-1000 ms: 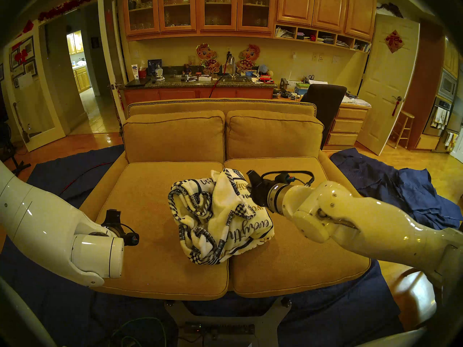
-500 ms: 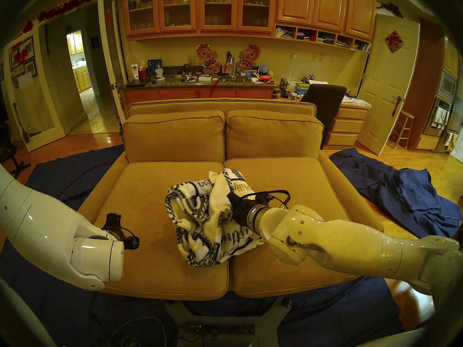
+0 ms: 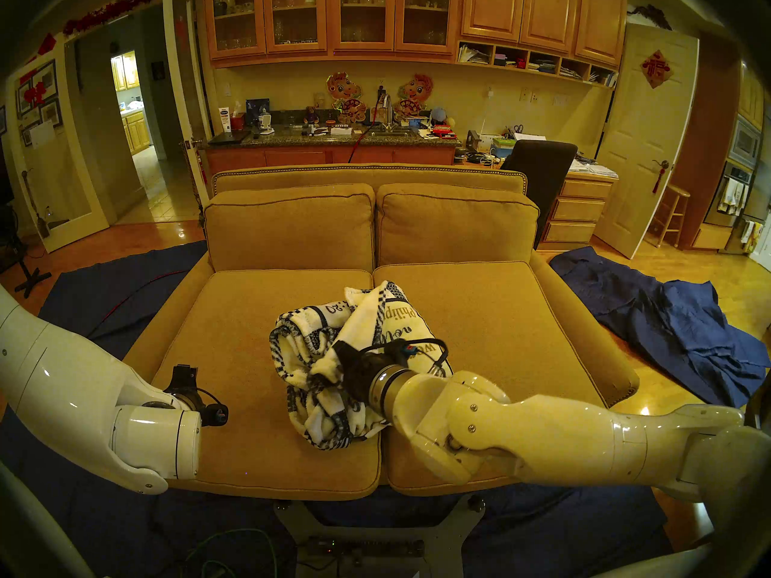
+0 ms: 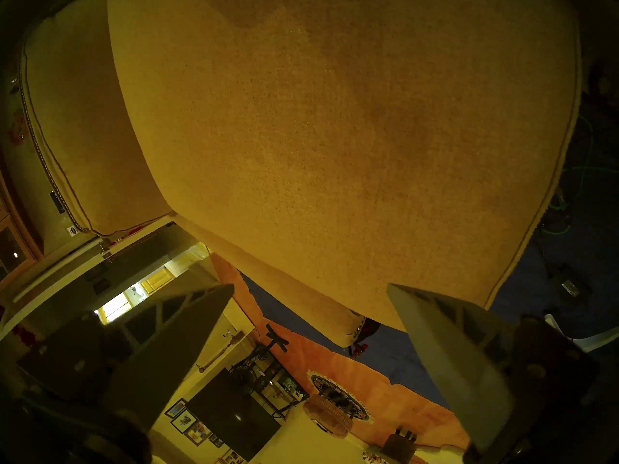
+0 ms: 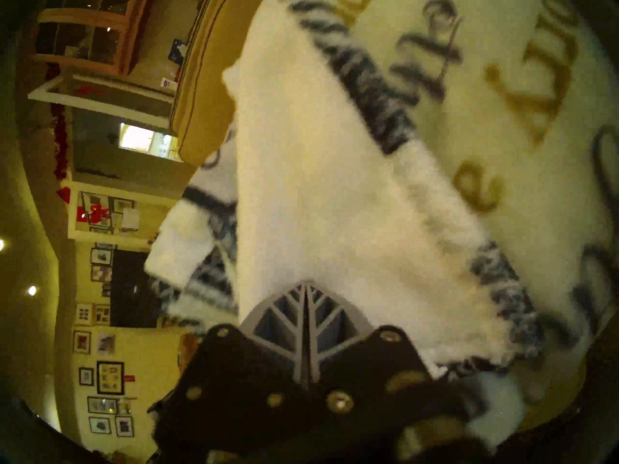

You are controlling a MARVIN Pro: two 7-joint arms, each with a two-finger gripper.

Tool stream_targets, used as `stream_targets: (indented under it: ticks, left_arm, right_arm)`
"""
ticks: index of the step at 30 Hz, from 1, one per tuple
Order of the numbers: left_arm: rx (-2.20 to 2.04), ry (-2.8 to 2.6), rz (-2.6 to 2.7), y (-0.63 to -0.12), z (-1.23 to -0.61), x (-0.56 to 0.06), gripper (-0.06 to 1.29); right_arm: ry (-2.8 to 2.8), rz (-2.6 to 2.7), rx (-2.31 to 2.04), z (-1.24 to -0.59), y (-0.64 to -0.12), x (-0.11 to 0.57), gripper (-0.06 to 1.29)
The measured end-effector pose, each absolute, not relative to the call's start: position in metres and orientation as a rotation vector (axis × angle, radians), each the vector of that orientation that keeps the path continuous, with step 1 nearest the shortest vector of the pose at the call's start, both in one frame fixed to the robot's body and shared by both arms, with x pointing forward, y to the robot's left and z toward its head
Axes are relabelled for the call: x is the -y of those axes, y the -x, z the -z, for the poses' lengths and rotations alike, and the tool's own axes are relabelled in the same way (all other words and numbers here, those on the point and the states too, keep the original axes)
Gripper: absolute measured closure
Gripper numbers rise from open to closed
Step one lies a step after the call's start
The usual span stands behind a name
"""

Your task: Fold the blanket in half twice

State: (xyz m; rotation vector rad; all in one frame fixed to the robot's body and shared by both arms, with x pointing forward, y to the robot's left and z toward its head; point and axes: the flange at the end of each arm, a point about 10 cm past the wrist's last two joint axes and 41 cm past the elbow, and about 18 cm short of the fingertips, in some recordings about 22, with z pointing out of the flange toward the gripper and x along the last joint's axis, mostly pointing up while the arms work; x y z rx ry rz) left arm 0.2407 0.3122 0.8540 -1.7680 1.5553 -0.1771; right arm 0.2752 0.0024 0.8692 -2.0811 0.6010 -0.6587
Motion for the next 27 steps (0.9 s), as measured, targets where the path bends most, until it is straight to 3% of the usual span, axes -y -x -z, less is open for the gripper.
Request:
stream_targets:
  ticks: [15, 27]
  left_arm:
    - [-1.545, 1.784, 0.167, -0.234, -0.852, -0.318, 0.0]
    - [-1.529, 1.756, 0.203, -0.244, -0.854, -0.319, 0.0]
  right_arm:
    - [1.943, 0.52, -0.522, -0.901, -0.245, -0.051, 1.27]
    - [1.988, 0.681, -0.656, -0.919, -0.276, -0.003, 1.27]
